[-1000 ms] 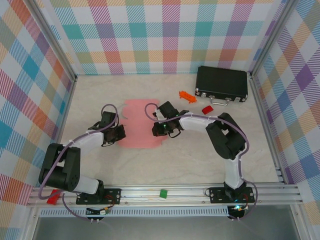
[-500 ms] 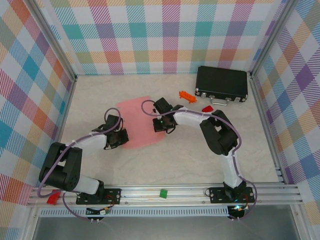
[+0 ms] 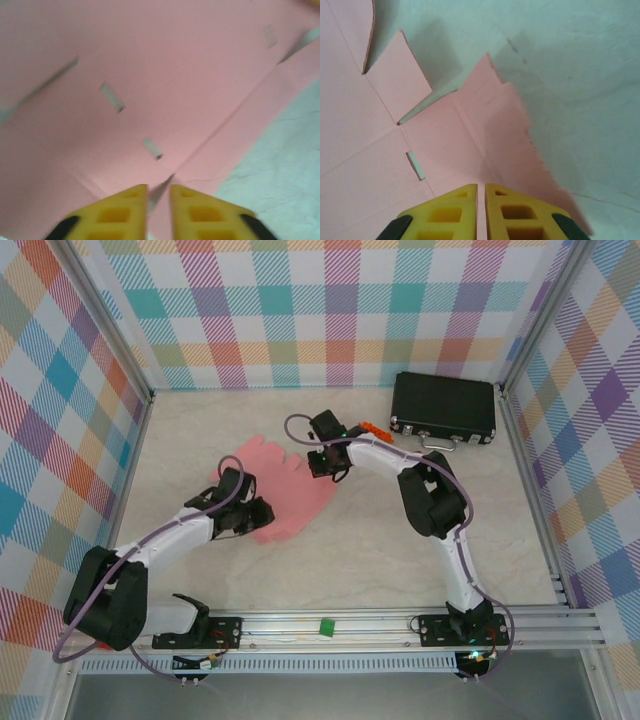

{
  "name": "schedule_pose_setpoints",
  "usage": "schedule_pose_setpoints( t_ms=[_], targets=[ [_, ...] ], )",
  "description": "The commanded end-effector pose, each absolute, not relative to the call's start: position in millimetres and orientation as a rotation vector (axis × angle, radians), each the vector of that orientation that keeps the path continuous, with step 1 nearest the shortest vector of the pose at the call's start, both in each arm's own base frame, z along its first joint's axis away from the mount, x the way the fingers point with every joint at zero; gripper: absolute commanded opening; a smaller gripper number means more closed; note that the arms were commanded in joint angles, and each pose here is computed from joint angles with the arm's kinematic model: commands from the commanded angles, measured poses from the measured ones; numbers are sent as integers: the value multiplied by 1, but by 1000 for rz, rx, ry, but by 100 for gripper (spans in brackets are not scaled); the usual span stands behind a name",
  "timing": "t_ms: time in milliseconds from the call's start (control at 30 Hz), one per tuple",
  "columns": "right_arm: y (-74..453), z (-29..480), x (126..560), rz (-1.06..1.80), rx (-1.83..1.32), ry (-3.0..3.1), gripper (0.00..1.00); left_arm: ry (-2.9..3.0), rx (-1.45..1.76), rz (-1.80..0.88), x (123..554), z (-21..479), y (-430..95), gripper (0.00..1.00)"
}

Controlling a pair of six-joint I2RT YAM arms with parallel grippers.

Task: Fold the paper box

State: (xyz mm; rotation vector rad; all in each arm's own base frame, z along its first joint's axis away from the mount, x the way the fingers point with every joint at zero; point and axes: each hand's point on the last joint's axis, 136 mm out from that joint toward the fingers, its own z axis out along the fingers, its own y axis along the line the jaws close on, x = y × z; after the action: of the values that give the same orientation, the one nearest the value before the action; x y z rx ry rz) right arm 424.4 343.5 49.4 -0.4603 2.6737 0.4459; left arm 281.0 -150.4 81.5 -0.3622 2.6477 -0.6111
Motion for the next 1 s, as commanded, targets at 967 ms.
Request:
schedule_pose_setpoints(
  t_ms=[967],
  targets=[
    [378, 16, 323, 738, -430, 2812, 9, 2810, -332, -421, 405, 22, -92, 0]
  ],
)
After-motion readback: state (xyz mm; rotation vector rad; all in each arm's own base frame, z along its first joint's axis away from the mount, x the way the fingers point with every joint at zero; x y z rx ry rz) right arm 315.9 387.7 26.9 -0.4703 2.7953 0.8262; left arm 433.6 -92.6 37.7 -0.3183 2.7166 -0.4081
